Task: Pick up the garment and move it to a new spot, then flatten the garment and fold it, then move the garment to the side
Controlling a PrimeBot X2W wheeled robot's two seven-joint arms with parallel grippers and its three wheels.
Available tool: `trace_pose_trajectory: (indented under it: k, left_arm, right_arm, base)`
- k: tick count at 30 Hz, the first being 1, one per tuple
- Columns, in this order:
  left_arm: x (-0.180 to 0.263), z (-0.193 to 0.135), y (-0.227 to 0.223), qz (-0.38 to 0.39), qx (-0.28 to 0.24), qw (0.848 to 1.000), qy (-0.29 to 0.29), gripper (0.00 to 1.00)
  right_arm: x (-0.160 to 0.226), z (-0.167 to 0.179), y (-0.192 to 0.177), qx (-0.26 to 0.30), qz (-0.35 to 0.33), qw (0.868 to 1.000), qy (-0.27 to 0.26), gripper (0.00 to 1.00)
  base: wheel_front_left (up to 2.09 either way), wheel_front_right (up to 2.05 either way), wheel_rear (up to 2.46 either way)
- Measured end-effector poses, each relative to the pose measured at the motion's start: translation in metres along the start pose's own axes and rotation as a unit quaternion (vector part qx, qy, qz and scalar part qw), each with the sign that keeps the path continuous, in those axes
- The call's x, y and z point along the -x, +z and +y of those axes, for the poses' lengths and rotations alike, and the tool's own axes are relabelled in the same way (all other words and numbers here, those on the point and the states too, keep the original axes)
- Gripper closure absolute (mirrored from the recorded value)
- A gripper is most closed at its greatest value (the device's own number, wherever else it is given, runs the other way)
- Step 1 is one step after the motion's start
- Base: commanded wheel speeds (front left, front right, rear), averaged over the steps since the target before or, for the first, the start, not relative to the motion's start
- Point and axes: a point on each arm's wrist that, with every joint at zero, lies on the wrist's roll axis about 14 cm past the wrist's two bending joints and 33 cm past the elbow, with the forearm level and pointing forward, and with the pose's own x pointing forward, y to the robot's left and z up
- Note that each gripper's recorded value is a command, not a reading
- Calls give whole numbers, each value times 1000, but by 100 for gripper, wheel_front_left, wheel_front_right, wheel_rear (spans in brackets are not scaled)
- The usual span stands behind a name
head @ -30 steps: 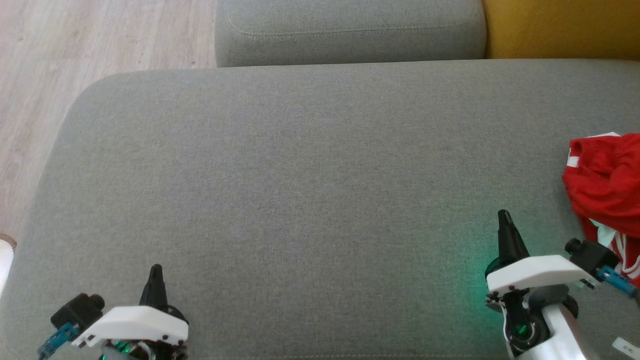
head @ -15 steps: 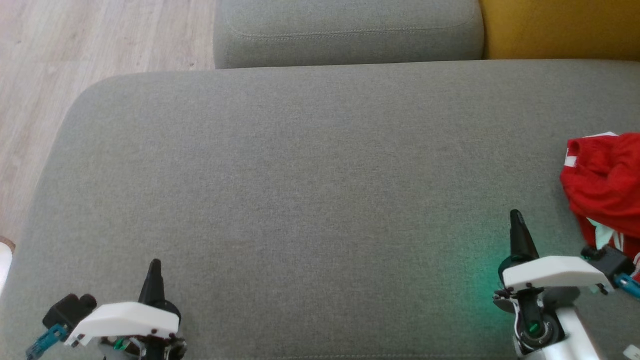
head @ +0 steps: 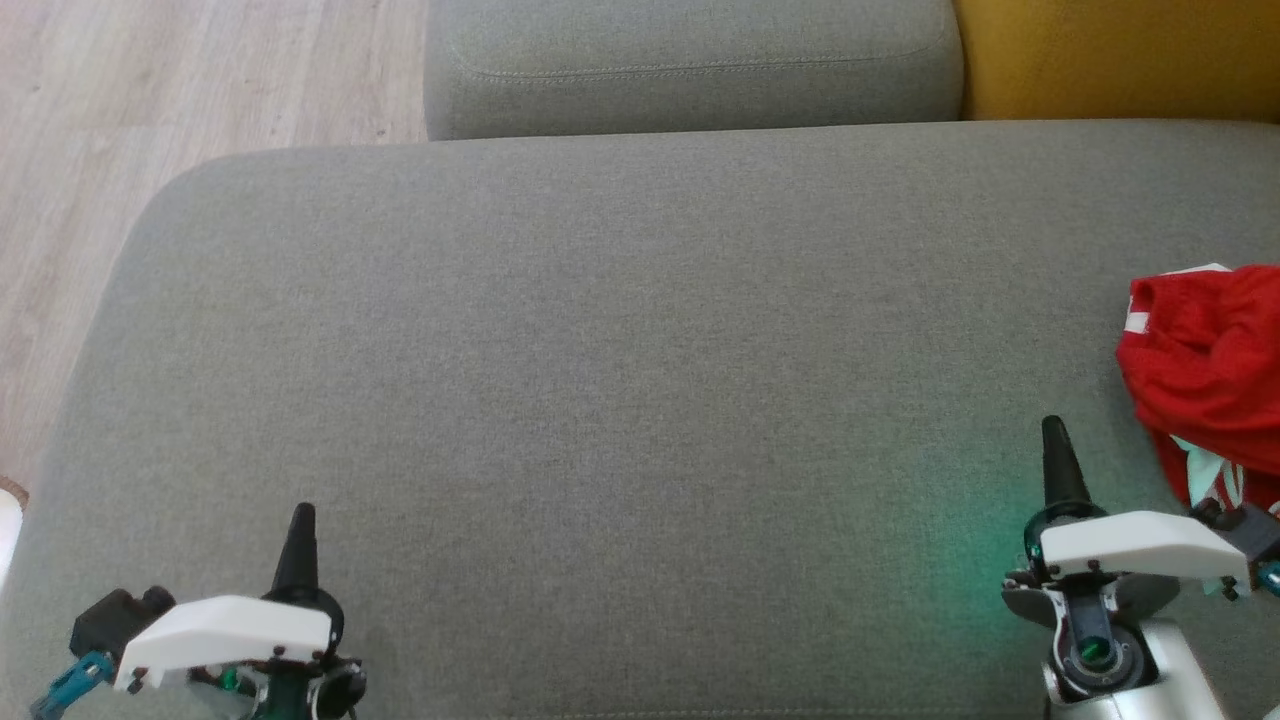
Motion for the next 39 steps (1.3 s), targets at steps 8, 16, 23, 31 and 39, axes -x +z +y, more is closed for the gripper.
trace_pose_trajectory:
  k: [8,16,23,31,39]
  left_arm:
    - [-2,-7,2,4,45,999,-16,100]
    - [-4,-16,7,4,91,995,-32,100]
    - [-5,-19,9,7,124,991,-42,100]
    - [-6,-29,13,9,173,983,-63,100]
    - [-7,-38,20,9,216,973,-85,100]
  right_arm:
    - [0,5,8,-44,-8,999,9,100]
    - [4,3,14,-89,-16,996,9,100]
    - [4,8,21,-122,-22,992,19,100]
    - [9,7,27,-171,-29,985,25,100]
    - [10,14,38,-212,-38,976,42,100]
  base:
    - [0,0,0]
    - [0,0,0]
    - [0,0,0]
    - [0,0,0]
    - [0,0,0]
